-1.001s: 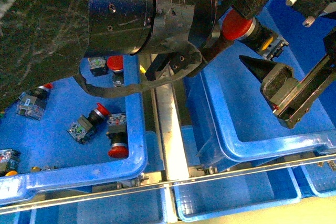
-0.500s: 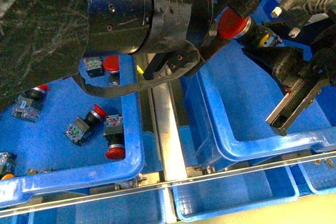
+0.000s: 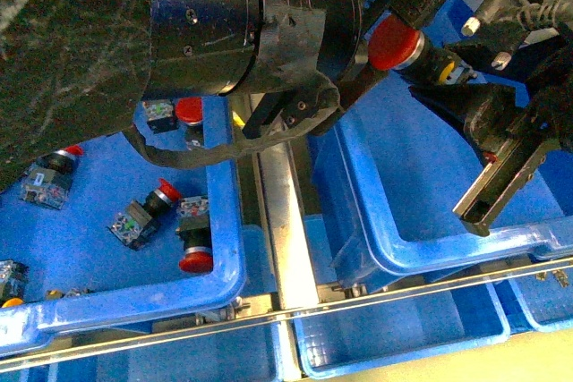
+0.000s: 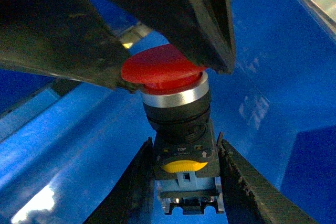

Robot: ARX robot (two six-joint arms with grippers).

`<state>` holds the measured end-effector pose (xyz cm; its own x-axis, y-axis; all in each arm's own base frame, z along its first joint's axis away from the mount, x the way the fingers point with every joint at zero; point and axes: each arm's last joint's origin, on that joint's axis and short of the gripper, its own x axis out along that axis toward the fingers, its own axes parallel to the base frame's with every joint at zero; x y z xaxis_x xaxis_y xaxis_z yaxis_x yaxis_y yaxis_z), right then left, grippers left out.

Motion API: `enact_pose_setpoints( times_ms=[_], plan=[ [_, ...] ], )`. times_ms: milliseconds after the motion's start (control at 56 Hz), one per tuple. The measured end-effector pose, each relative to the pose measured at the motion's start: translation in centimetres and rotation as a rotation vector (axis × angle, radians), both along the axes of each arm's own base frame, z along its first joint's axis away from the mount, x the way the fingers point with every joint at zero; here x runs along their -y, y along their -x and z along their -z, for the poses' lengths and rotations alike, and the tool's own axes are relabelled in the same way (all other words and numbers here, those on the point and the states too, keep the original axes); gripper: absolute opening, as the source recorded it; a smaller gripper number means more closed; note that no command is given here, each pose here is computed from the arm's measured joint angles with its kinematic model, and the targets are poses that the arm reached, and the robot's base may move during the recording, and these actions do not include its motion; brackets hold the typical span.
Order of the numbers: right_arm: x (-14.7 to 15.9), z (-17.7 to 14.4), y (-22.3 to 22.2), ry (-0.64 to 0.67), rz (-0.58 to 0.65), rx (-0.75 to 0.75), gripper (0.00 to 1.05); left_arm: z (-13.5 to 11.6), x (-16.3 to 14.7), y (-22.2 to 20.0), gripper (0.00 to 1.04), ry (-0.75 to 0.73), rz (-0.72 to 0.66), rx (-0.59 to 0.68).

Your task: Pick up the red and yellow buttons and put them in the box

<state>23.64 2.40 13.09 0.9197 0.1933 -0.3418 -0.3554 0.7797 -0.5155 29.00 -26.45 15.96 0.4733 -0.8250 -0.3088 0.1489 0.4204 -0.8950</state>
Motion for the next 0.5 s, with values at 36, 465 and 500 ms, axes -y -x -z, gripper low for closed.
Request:
enact_pose_setpoints(
  times_ms=[36,465,500],
  plan=[
    [0.2,0.1,0.0,0.004,0.014,-0.004,0.28,0.0,0.0,0.0,0.61,0.000,0.007,0.002],
    [1.2,0.3,-0.1,0.003,0.064,-0.021,0.27,-0.3,-0.1,0.0,0.97,-0.023,-0.001,0.033],
    [1.3,0.3,-0.1,0.003,0.067,-0.023,0.27,-0.5,-0.1,0.0,0.97,-0.022,-0.002,0.040]
  ],
)
